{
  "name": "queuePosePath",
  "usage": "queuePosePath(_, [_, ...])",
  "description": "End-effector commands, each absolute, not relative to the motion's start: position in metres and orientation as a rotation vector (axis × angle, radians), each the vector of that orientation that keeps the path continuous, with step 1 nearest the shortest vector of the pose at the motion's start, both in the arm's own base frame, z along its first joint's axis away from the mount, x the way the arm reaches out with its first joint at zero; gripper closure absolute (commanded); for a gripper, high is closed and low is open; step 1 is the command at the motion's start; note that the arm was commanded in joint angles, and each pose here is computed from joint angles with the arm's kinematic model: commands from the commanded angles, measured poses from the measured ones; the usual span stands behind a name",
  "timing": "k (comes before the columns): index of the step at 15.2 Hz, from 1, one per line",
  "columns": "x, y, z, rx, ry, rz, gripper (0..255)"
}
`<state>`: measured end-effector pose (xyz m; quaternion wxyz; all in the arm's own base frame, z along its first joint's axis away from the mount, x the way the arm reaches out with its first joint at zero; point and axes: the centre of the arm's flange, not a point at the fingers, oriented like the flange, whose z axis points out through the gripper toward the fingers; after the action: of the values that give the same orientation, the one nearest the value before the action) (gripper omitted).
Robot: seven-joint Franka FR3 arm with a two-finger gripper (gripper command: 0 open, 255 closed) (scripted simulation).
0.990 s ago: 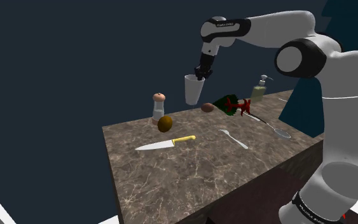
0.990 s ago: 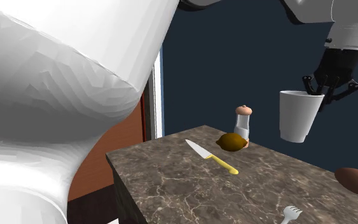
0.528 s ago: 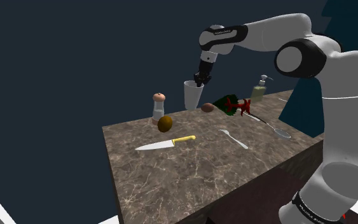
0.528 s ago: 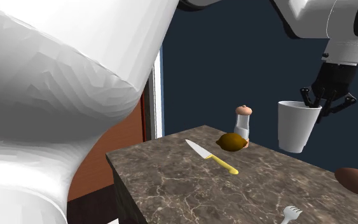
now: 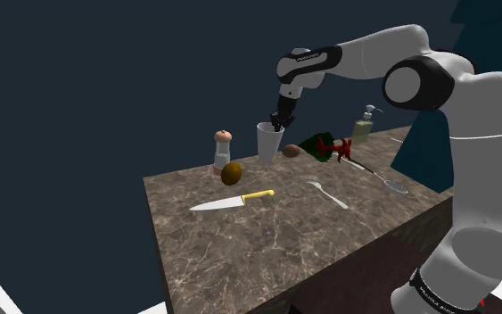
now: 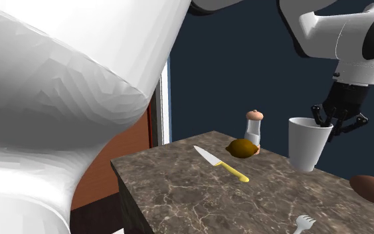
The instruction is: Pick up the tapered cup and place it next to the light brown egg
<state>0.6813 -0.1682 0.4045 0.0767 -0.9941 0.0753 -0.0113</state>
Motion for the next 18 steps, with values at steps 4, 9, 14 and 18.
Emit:
queuePosePath(4, [0.681, -0.168, 0.385, -2.98, 0.226, -0.035, 255])
queuePosePath(9, [0.681, -0.168, 0.385, -2.98, 0.226, -0.035, 255])
queuePosePath(14, [0.681, -0.168, 0.385, -2.98, 0.226, -0.035, 0])
queuePosePath(18, [0.68, -0.17, 0.398, -2.98, 0.226, -0.035, 0])
